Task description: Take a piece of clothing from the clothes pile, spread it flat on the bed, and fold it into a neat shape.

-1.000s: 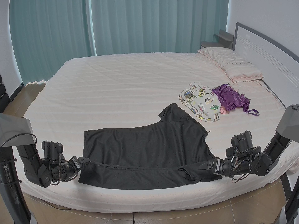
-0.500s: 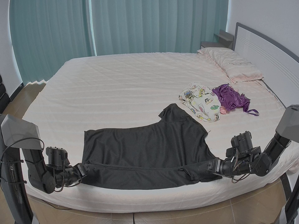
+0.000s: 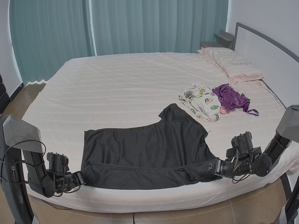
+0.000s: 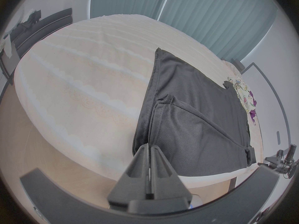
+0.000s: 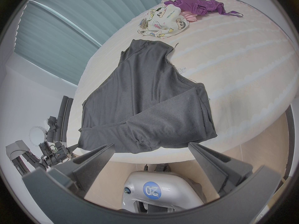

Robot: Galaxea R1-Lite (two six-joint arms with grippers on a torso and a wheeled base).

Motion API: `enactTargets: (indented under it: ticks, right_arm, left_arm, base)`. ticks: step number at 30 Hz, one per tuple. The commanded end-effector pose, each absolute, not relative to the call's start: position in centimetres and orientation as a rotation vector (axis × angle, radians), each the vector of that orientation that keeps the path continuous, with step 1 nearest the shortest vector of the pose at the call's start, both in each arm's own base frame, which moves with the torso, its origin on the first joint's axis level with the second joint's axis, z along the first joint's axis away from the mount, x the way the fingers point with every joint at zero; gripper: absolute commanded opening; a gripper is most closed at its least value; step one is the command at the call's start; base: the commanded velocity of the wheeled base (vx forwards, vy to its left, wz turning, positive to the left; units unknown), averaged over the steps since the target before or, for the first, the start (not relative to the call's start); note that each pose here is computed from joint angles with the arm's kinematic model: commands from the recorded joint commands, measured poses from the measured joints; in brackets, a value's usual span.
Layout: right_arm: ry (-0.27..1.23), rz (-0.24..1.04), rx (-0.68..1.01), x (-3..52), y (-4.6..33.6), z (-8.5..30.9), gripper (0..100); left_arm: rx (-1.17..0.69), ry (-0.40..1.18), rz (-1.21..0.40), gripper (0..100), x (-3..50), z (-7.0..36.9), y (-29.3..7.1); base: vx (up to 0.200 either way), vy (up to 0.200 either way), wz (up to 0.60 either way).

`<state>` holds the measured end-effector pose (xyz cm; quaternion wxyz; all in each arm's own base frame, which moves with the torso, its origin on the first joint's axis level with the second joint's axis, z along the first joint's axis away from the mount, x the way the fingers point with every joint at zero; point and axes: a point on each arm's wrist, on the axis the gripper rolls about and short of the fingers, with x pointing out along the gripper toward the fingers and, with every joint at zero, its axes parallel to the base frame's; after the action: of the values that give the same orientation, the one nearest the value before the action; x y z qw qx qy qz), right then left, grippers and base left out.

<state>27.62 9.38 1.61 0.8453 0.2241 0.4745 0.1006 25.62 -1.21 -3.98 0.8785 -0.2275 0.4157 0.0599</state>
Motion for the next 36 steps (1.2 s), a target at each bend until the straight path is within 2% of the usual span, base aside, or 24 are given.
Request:
enactTargets:
  ticks: [1, 11, 12, 19, 26, 31, 36]
  right_arm:
    - [1.000, 0.213, 0.473, 27.6, 9.4, 1.7, 100]
    - [1.005, 0.210, 0.471, 27.6, 9.3, 1.5, 100]
    - [1.006, 0.211, 0.472, 27.6, 9.4, 1.5, 100]
    - [0.999, 0.209, 0.475, 27.6, 9.2, 1.7, 100]
    - [0.984, 0.210, 0.478, 27.6, 9.1, 2.1, 100]
    - [0.988, 0.210, 0.478, 27.6, 9.1, 2.0, 100]
    - [0.990, 0.213, 0.467, 27.6, 9.1, 1.9, 100]
  left_arm:
    - [-0.474, 0.877, 0.131, 0, 25.4, -4.1, -1.1]
    - [-0.435, 0.904, 0.142, 0, 24.8, -4.3, -0.5]
    - [-0.431, 0.915, 0.143, 100, 24.6, -4.3, -0.5]
    - [-0.438, 0.877, 0.137, 100, 25.1, -3.8, -0.5]
    - [-0.468, 0.689, 0.099, 100, 27.5, -0.2, -0.1]
    - [-0.463, 0.679, 0.086, 100, 29.3, -1.1, -0.3]
    - [-0.474, 0.685, 0.003, 100, 31.1, -2.1, -1.1]
  base:
    - [0.000, 0.000, 0.00]
    - [0.000, 0.000, 0.00]
    - [0.000, 0.000, 0.00]
    - [0.000, 0.000, 0.00]
    - [0.000, 0.000, 0.00]
    - [0.000, 0.000, 0.00]
    - [0.000, 0.000, 0.00]
